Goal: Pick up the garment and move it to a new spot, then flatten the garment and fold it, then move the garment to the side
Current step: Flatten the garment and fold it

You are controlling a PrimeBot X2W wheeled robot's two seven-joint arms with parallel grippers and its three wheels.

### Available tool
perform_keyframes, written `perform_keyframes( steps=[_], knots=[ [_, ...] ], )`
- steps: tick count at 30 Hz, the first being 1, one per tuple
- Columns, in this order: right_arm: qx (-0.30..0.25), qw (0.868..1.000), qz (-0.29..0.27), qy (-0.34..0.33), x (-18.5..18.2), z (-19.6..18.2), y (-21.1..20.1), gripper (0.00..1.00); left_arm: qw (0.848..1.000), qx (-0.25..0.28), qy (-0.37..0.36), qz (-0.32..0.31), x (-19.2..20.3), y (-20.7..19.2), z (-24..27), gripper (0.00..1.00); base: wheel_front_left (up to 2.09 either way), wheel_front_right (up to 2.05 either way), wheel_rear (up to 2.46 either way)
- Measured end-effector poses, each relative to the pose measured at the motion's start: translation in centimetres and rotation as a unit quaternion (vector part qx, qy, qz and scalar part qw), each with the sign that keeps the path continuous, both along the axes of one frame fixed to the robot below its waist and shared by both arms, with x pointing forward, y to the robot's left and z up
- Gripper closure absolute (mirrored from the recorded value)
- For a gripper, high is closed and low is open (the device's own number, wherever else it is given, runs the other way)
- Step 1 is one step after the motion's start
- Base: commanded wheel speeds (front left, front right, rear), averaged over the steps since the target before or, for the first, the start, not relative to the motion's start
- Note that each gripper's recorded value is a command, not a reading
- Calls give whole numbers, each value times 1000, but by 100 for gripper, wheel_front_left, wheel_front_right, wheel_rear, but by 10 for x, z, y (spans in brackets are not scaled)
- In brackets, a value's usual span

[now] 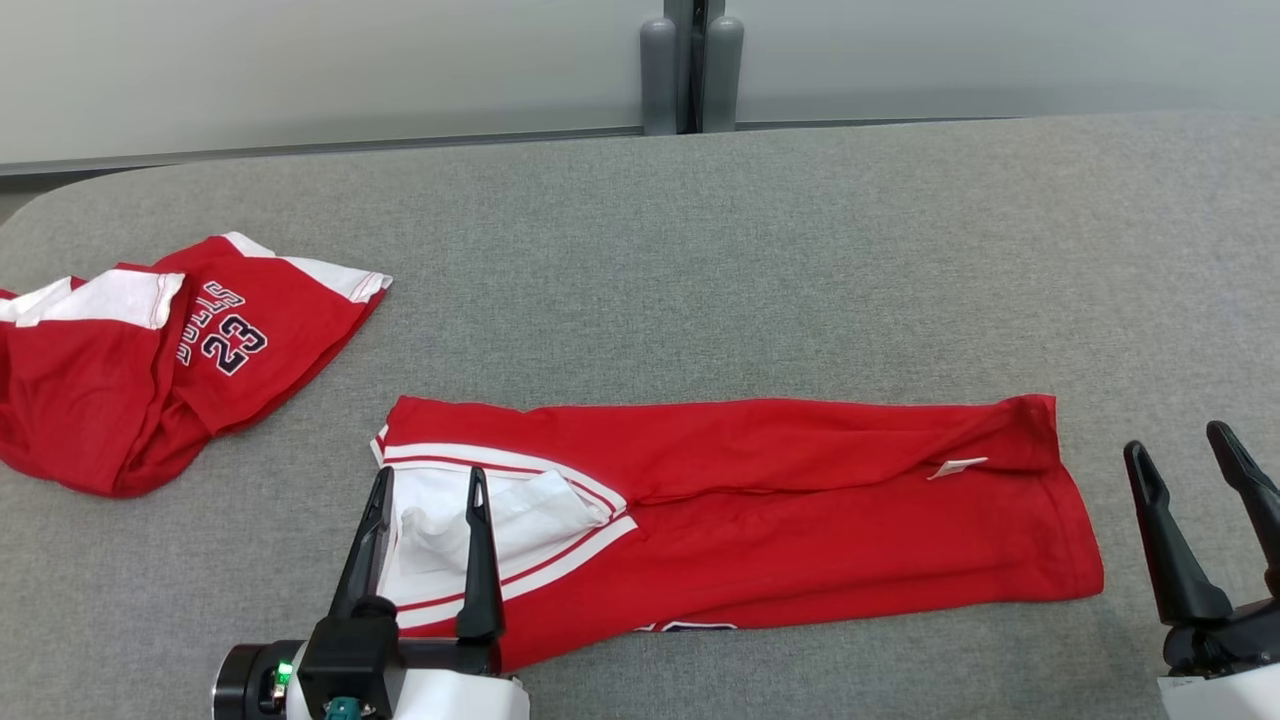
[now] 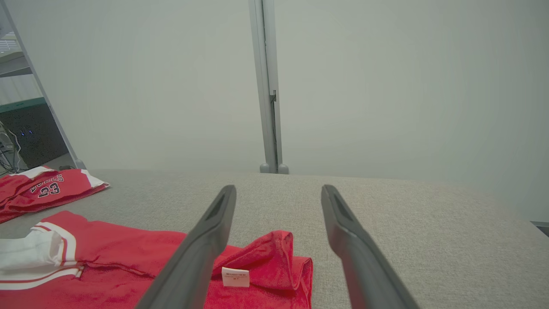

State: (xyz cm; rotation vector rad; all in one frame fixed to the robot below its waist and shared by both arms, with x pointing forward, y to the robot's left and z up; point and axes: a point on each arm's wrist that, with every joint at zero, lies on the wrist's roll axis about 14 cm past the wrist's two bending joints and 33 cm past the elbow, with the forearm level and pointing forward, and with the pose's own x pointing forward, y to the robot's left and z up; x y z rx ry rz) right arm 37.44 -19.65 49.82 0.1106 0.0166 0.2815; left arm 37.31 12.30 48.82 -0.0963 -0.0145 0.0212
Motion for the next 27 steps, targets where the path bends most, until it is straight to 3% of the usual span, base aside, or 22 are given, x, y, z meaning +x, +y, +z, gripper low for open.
perform_keyframes(
  steps=[20, 27],
  knots=[
    [6, 1000, -6, 25, -3, -14, -2, 0, 1000, 1, -1, -7, 1, 0, 0, 0, 0, 0, 0],
    [10, 998, -17, 52, 22, -33, -14, 0, 1000, 0, -12, -10, 16, -7, 5, 0, 0, 0, 0]
  ],
)
